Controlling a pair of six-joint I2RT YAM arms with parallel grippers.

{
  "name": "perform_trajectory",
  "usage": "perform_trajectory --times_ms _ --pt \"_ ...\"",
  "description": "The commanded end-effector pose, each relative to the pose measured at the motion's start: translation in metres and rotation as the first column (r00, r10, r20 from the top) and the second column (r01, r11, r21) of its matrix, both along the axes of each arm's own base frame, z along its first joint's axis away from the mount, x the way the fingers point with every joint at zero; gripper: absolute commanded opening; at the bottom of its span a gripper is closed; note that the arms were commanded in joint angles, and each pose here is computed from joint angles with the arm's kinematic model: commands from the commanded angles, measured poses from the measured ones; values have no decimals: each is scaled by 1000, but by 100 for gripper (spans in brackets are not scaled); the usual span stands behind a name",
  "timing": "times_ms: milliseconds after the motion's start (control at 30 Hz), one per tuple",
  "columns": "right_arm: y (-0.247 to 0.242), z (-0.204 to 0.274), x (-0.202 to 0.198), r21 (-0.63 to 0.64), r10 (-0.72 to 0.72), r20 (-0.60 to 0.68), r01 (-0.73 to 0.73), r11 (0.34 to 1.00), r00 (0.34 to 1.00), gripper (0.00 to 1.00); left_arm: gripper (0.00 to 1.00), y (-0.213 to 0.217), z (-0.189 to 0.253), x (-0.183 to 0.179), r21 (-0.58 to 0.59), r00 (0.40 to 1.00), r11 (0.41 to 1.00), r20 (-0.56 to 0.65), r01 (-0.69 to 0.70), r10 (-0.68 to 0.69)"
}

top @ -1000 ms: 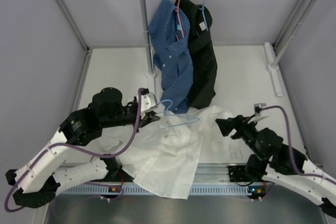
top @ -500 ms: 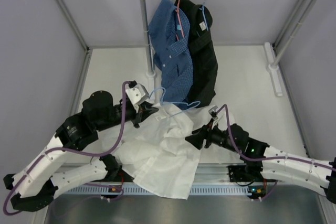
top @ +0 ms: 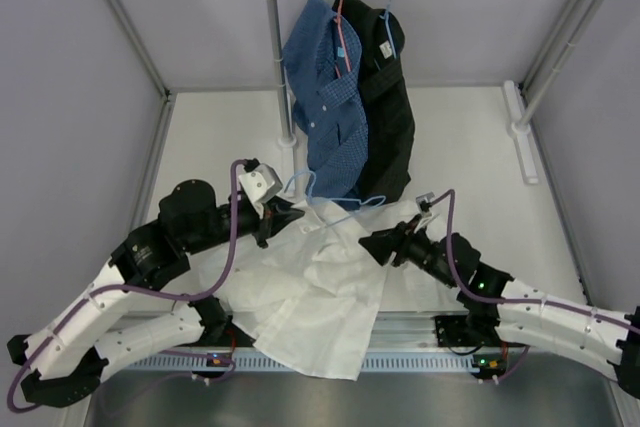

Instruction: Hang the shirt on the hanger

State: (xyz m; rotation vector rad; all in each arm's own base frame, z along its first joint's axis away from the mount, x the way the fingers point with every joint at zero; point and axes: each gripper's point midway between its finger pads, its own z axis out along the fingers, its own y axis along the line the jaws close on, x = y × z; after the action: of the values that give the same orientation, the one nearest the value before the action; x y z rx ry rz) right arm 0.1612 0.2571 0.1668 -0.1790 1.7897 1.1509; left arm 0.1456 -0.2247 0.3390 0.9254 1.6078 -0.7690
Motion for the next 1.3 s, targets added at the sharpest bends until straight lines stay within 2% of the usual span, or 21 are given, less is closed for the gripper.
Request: perform_trajectory --times_ms 0,67,133,167,200,300,333,800,967,1067,1100,1267 --pt "-6 7 23 32 -102 -25 103 994 994 54 0 -6 29 -1 -134 999 991 45 13 -7" --pt "1 8 21 46 -68 -21 69 997 997 49 0 -7 30 -3 -143 999 989 45 21 -15" --pt "4 7 21 48 -54 -16 55 997 998 38 0 -7 30 -3 -145 999 989 41 23 -18" --pt "6 5 22 43 -51 -20 52 998 999 27 0 -7 30 -3 -149 999 989 40 23 -17" --pt "7 8 22 62 -48 -11 48 997 999 10 0 -7 31 -4 -152 999 988 40 25 -19" --pt "9 8 23 62 -42 -10 42 997 999 6 0 -5 32 -3 -154 999 988 47 15 -8" --pt "9 7 22 63 -37 -10 38 997 999 0 0 -5 32 -3 -154 999 988 47 11 -3" --pt "-23 15 26 137 -112 -4 111 984 994 0 0 5 34 -1 -172 998 985 56 -29 39" --pt "-40 23 35 169 -204 13 199 965 979 0 0 -2 27 -9 -158 999 987 45 28 -21" --pt "-43 38 38 162 -218 47 208 965 975 0 0 -9 19 -25 -144 991 981 41 132 -128" --pt "-49 26 42 108 -255 19 251 962 967 0 0 -10 14 -28 -135 989 980 33 148 -145" --pt "-66 36 53 69 -354 6 353 933 935 0 0 -7 5 -34 -113 986 979 16 167 -166"
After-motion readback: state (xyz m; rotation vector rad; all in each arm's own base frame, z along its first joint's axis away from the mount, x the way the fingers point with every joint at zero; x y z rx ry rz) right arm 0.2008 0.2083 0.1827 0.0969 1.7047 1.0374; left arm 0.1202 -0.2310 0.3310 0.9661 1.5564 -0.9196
